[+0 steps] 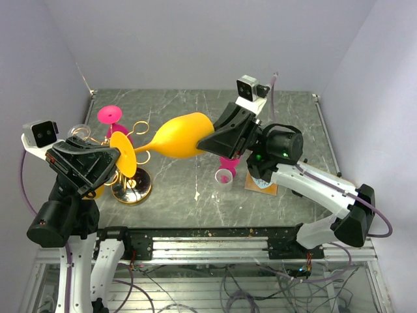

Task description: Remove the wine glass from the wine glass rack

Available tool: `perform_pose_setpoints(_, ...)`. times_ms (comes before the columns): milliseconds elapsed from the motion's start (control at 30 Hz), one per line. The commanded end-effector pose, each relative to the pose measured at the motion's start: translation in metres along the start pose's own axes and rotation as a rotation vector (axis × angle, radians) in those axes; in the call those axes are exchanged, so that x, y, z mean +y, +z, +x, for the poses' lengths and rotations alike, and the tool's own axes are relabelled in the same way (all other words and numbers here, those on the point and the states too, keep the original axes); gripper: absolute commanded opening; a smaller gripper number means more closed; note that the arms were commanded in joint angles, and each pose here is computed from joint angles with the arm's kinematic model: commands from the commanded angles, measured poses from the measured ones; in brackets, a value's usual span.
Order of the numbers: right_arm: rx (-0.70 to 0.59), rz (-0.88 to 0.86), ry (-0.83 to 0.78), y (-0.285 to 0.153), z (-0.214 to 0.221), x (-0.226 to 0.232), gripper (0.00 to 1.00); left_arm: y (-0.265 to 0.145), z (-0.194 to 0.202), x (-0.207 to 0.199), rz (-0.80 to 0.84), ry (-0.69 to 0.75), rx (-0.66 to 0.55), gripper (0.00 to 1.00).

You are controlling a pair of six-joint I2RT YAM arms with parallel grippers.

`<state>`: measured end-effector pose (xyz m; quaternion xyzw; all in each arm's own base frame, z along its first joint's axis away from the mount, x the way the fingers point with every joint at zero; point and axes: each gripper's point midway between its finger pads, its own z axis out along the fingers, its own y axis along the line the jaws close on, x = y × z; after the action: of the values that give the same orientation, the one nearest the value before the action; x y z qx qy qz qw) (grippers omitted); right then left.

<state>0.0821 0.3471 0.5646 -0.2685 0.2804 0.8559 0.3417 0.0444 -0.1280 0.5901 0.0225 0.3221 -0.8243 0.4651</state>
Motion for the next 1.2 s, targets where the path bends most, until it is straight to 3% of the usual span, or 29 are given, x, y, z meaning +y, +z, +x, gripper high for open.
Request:
perform_pose_setpoints(0, -0.059, -0.098, -0.054, 0.001, -0.016, 0.036, 0.0, -0.004, 0.004, -0.005, -0.004, 0.055, -0.014, 0.18)
perform_pose_setpoints(233, -0.109, 0.033, -0.104, -0.01, -0.023, 0.034, 0.0, -0.014, 0.002, 0.024, -0.247, 0.156, -0.081, 0.73)
perform_pose_setpoints(367, -0.172, 0.267, -0.185, -0.027, -0.036, 0.013, 0.0, -0.027, 0.001, 0.04, -0.384, 0.21, -0.11, 0.86)
perform_pose_setpoints(533, -0.247, 0.752, -0.246, -0.079, -0.059, -0.031, 0.0, -0.044, -0.002, 0.055, -0.489, 0.233, -0.155, 0.89)
perform_pose_setpoints(700, -0.304, 1.305, -0.227, -0.164, -0.066, -0.078, 0.0, -0.044, -0.006, 0.06, -0.542, 0.295, -0.146, 0.88)
perform_pose_setpoints(900, -0.295, 1.828, -0.405, -0.252, -0.079, -0.096, 0.0, -0.037, -0.011, 0.058, -0.597, 0.418, -0.095, 0.88)
perform_pose_setpoints(1033, -0.252, 1.974, -0.476, -0.269, -0.084, -0.108, 0.0, -0.037, -0.012, 0.059, -0.641, 0.484, -0.061, 0.87)
perform_pose_setpoints(1167, -0.152, 2.127, -0.434, -0.285, -0.075, -0.137, 0.0, -0.042, -0.013, 0.061, -0.678, 0.524, -0.049, 0.87)
